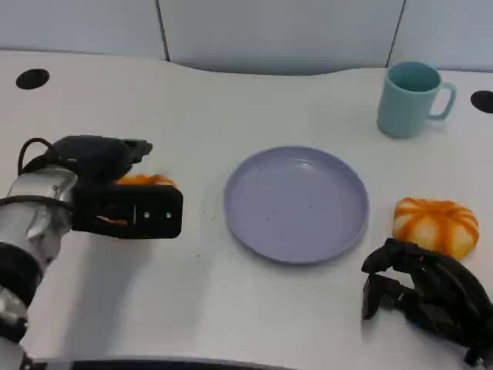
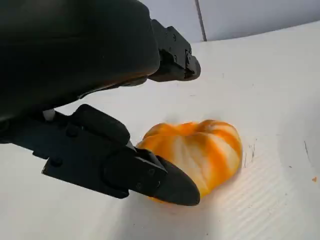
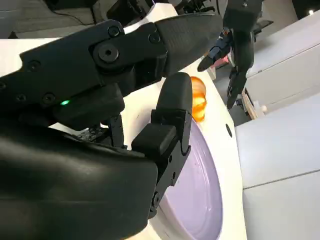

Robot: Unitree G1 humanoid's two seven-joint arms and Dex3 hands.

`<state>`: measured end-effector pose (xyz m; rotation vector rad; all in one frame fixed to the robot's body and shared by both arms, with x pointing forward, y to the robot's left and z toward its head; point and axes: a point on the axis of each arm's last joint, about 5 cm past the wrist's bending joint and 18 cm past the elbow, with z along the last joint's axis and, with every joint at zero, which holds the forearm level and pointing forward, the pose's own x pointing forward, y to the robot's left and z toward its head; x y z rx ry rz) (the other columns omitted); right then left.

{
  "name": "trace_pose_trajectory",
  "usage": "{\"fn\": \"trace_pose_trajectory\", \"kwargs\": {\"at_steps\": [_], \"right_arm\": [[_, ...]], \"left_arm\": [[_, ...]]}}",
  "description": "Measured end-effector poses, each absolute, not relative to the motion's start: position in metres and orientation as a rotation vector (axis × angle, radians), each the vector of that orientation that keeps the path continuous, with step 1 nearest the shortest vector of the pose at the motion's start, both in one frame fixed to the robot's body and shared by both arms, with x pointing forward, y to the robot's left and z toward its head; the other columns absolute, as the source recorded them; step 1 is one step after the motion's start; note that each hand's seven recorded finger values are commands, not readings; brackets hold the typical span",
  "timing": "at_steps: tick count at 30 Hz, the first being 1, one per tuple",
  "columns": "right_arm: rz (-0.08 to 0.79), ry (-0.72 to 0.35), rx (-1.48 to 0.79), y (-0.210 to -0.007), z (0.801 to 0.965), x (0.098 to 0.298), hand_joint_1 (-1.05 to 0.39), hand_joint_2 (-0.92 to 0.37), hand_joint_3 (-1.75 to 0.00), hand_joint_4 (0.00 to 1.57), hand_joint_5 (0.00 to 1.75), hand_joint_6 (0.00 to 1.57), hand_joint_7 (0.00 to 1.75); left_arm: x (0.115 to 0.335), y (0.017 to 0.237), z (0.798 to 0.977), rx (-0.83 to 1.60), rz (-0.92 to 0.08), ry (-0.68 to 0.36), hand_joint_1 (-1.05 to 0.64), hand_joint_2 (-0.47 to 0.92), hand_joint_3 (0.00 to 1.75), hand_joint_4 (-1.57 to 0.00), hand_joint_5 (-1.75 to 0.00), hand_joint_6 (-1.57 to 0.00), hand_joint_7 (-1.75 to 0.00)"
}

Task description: Grasp the bread from the table and place it into the plate.

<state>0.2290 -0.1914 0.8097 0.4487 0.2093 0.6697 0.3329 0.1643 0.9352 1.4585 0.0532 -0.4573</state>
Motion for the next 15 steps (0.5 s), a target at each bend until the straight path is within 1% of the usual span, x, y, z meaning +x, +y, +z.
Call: {"fn": "trace_pose_trajectory", "kwargs": {"at_steps": [4,6,15], "right_arm": [[0.672,0.206,0.451,-0.192,0.810,0.229,-0.50,-0.92,-0.12,0.60,1.56,0.78,0.89],[0.672,0.203,0.448,-0.192,0.809,0.228,-0.52,-0.92,-0.12,0.60,1.57,0.77,0.89],[0.671,0.194,0.442,-0.193,0.810,0.226,-0.51,-0.92,-0.12,0.61,1.56,0.78,0.89]], "left_arm": [[0.336,0.159,0.932,1.462,-0.466,0.087,-0.84,0.75,0.00,-0.13,-0.04,-0.14,0.00],[0.337,0.157,0.929,1.465,-0.469,0.115,-0.84,0.74,0.00,-0.12,-0.03,-0.12,0.00],[0.339,0.152,0.924,1.471,-0.471,0.219,-0.83,0.73,0.00,-0.09,-0.02,-0.13,-0.01]]}}
